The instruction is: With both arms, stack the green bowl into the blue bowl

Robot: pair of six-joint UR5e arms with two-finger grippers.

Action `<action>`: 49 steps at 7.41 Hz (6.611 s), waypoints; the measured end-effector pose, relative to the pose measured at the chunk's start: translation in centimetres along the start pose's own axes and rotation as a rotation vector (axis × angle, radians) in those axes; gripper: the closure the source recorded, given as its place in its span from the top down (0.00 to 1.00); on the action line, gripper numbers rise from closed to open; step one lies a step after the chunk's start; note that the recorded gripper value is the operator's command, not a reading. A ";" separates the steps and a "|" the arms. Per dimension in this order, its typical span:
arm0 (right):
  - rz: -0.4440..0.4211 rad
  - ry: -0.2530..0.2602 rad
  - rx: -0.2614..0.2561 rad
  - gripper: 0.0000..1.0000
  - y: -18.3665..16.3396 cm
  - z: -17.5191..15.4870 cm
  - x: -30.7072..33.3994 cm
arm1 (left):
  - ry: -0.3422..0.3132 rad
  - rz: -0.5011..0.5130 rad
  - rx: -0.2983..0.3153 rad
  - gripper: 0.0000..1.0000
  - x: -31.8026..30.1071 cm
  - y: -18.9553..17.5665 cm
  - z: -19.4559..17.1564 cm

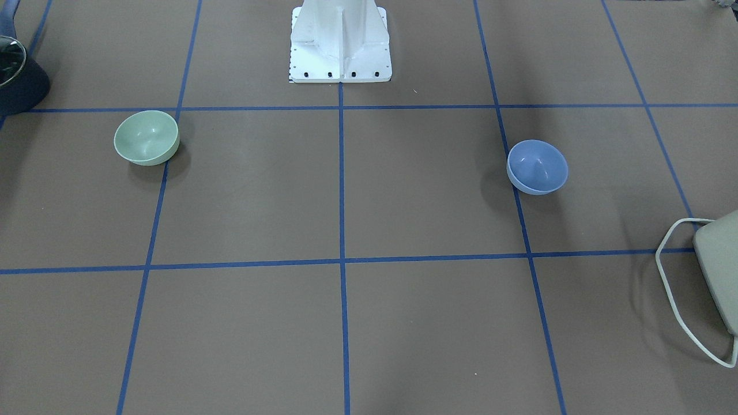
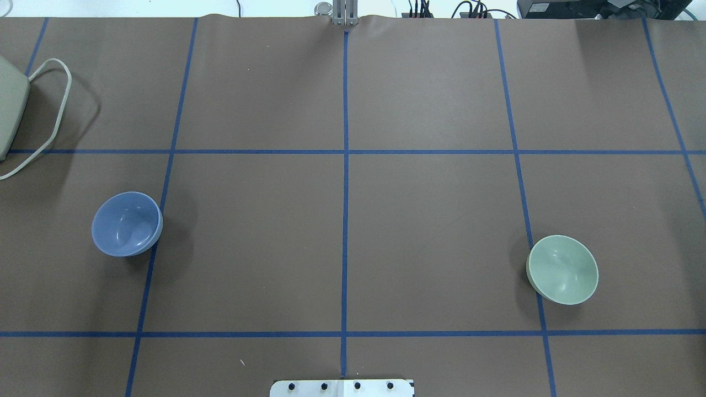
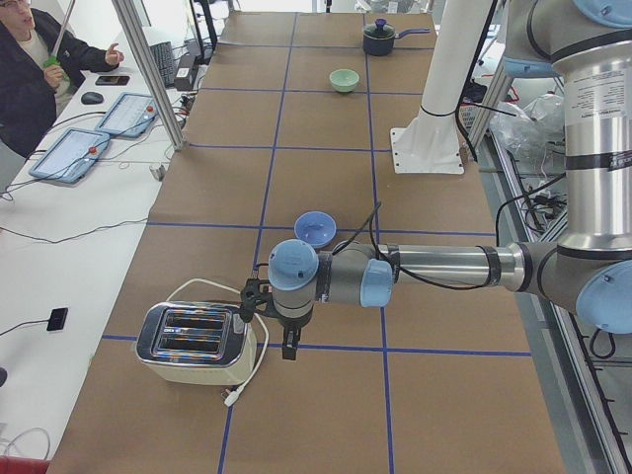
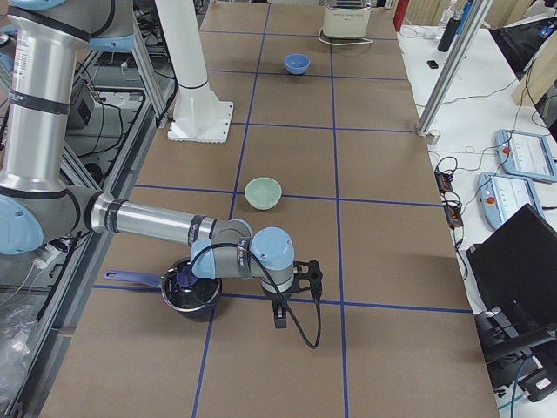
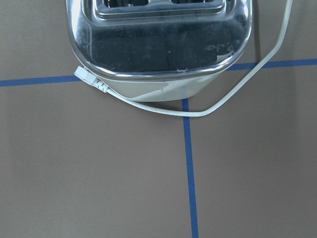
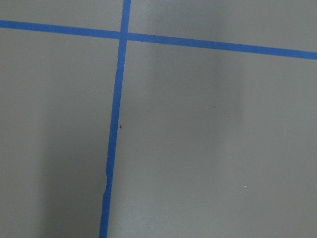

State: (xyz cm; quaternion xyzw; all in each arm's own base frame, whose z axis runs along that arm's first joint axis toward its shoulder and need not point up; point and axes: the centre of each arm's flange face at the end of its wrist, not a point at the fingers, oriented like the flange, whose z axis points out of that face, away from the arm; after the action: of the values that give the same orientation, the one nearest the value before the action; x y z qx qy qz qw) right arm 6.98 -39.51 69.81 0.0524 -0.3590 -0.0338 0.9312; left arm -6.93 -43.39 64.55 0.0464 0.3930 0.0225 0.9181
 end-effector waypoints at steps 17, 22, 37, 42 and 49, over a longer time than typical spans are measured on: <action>-0.113 -0.053 0.214 1.00 -6.6 -6.6 -6.7 | 0.064 0.428 0.369 0.99 9.0 -3.2 -5.8; -0.083 -0.067 0.218 1.00 -6.5 -6.9 -7.4 | 0.202 0.087 0.170 0.98 21.1 -2.5 4.4; -0.069 -0.058 0.209 1.00 -5.9 -6.4 -6.8 | 0.122 0.136 0.107 0.00 36.7 1.9 14.7; -0.072 -0.059 0.209 1.00 -5.9 -6.4 -6.8 | 0.127 0.056 0.031 0.00 60.9 -6.1 9.9; -0.057 -0.062 0.206 1.00 -5.9 -6.3 -6.7 | 0.083 0.061 0.043 0.16 77.4 -2.7 15.7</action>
State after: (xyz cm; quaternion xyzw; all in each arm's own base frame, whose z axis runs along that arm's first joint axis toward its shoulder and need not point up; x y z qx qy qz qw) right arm 6.08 -44.21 60.03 0.1569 -0.3874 -0.0250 0.9081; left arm 57.80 -41.11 19.35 0.0768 0.4297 0.0438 0.8986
